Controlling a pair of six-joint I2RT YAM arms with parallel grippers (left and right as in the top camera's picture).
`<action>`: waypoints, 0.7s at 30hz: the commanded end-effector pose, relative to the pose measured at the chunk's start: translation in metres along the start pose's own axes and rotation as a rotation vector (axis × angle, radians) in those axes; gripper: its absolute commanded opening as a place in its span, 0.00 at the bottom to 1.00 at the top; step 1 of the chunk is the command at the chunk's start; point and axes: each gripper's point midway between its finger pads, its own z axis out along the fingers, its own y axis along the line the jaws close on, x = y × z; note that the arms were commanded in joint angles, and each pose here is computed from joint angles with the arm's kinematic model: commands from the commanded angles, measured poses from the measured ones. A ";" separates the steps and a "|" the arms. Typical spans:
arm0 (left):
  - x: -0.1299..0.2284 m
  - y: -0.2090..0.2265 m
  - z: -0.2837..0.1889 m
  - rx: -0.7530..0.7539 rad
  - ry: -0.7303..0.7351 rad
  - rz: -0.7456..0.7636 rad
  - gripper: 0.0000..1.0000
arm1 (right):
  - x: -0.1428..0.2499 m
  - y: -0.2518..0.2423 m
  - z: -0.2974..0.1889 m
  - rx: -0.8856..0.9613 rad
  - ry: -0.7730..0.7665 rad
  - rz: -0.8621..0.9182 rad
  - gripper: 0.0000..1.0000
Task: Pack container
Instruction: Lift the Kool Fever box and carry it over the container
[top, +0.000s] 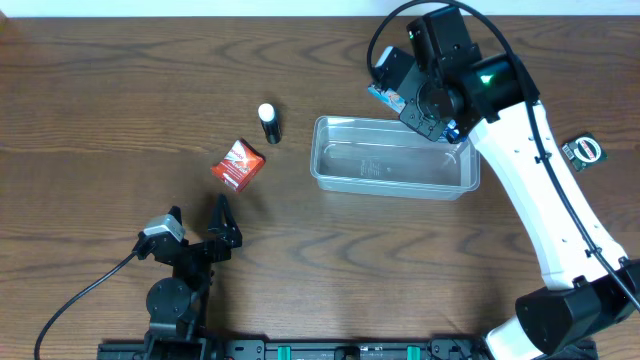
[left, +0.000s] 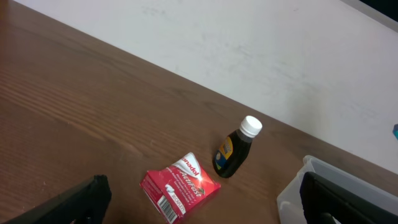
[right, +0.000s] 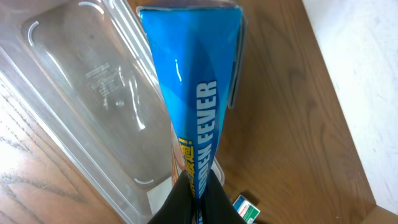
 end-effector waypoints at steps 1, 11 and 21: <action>0.013 0.013 0.001 -0.050 0.031 0.022 0.98 | 0.005 0.000 0.001 0.009 0.014 -0.033 0.04; 0.013 0.013 0.001 -0.050 0.031 0.022 0.98 | 0.028 0.020 0.018 -0.065 0.109 -0.131 0.02; 0.013 0.013 0.001 -0.050 0.031 0.022 0.98 | 0.053 0.042 0.034 -0.157 0.188 -0.273 0.05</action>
